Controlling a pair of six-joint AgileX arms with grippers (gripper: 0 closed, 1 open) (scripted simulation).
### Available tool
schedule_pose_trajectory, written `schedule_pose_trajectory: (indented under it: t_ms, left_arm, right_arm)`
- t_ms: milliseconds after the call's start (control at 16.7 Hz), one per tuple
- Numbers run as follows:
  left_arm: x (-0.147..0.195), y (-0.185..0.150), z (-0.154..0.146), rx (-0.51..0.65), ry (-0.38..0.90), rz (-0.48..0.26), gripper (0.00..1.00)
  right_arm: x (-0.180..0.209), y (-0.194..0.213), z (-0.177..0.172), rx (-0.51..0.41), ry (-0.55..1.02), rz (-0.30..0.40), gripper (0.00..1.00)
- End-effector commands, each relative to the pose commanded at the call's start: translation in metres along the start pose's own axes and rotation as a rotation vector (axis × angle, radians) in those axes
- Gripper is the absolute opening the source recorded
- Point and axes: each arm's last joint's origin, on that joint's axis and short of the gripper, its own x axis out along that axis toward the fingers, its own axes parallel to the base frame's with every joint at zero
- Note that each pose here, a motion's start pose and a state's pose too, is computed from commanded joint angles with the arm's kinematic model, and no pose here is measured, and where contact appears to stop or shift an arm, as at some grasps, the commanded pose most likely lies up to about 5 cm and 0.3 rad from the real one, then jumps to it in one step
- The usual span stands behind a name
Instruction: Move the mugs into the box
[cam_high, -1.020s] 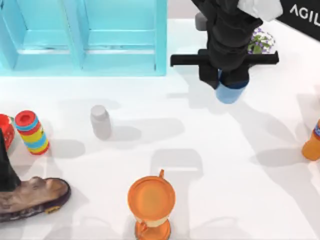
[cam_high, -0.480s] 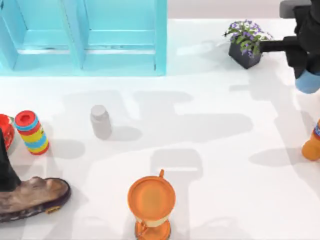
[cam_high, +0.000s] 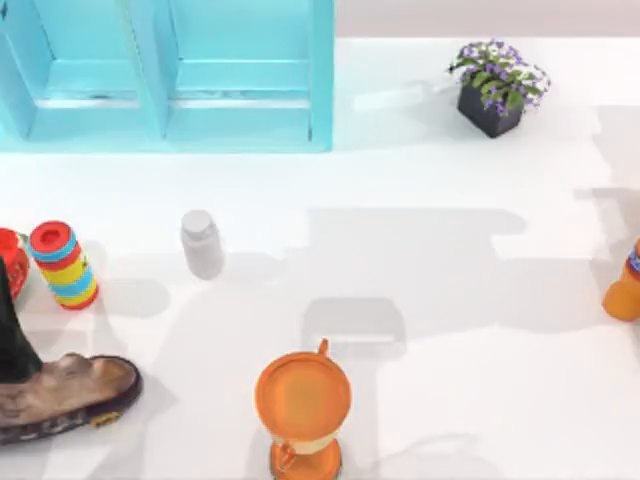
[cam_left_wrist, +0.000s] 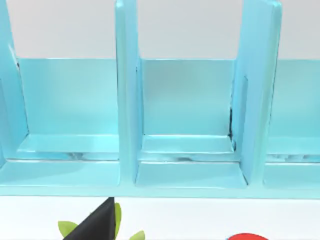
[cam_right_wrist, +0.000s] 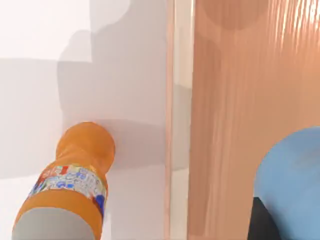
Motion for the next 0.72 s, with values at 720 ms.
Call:
schedule_pose_trajectory:
  t_ms: [720]
  left_arm:
    - [0.0, 0.0, 0.0, 0.0, 0.0, 0.0, 1.0]
  right_arm:
    - [-0.008, -0.076, -0.052, 0.002, 0.038, 0.021, 0.0]
